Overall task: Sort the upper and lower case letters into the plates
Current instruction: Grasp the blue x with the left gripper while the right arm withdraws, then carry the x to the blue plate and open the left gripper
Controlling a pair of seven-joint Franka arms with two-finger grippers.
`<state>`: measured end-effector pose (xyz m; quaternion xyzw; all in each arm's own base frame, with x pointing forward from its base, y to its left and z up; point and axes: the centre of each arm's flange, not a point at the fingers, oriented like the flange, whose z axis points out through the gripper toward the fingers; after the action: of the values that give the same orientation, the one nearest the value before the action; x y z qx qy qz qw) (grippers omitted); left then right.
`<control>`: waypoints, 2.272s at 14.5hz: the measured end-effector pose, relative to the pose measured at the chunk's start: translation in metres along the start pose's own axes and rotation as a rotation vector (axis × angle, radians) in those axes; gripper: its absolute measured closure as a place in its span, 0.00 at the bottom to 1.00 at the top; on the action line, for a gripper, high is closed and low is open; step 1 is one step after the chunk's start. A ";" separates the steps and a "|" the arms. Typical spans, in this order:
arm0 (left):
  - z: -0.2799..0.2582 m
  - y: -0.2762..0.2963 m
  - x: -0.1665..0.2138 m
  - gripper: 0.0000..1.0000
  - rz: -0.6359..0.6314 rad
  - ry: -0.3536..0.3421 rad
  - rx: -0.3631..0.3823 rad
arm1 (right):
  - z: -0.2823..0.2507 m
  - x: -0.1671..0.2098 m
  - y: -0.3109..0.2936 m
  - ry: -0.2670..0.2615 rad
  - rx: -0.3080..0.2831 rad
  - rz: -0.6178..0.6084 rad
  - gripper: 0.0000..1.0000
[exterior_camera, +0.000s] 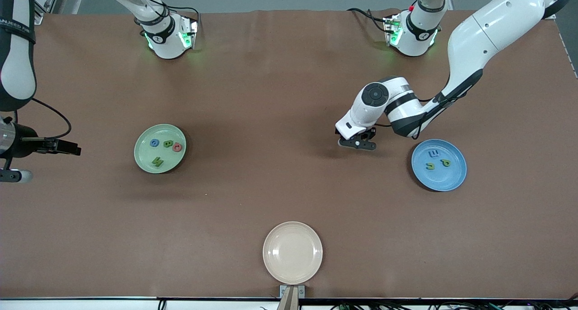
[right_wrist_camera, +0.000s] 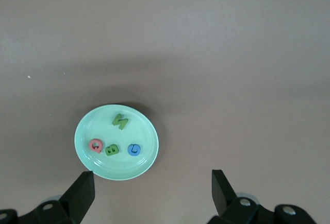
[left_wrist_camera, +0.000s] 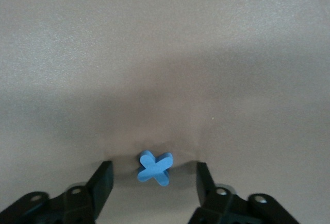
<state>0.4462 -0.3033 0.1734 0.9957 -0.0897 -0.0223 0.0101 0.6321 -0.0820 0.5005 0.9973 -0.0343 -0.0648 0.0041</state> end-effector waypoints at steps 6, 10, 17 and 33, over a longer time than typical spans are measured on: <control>-0.001 0.001 0.001 0.47 0.001 0.002 0.000 | -0.006 -0.001 -0.012 -0.011 0.017 -0.018 0.00; -0.001 -0.001 0.001 0.61 0.000 0.004 0.010 | -0.002 -0.006 -0.025 -0.064 0.019 -0.038 0.00; -0.002 0.000 0.001 0.73 0.005 0.009 0.024 | -0.017 -0.022 -0.031 -0.049 0.016 -0.049 0.00; -0.087 -0.227 0.076 0.73 0.049 0.025 0.157 | -0.096 -0.114 -0.041 0.024 0.006 -0.077 0.00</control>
<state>0.5655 -0.0918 0.2513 0.9911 -0.1152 -0.0028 -0.0662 0.5349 -0.0333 0.6097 0.9986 0.0040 -0.0528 -0.0010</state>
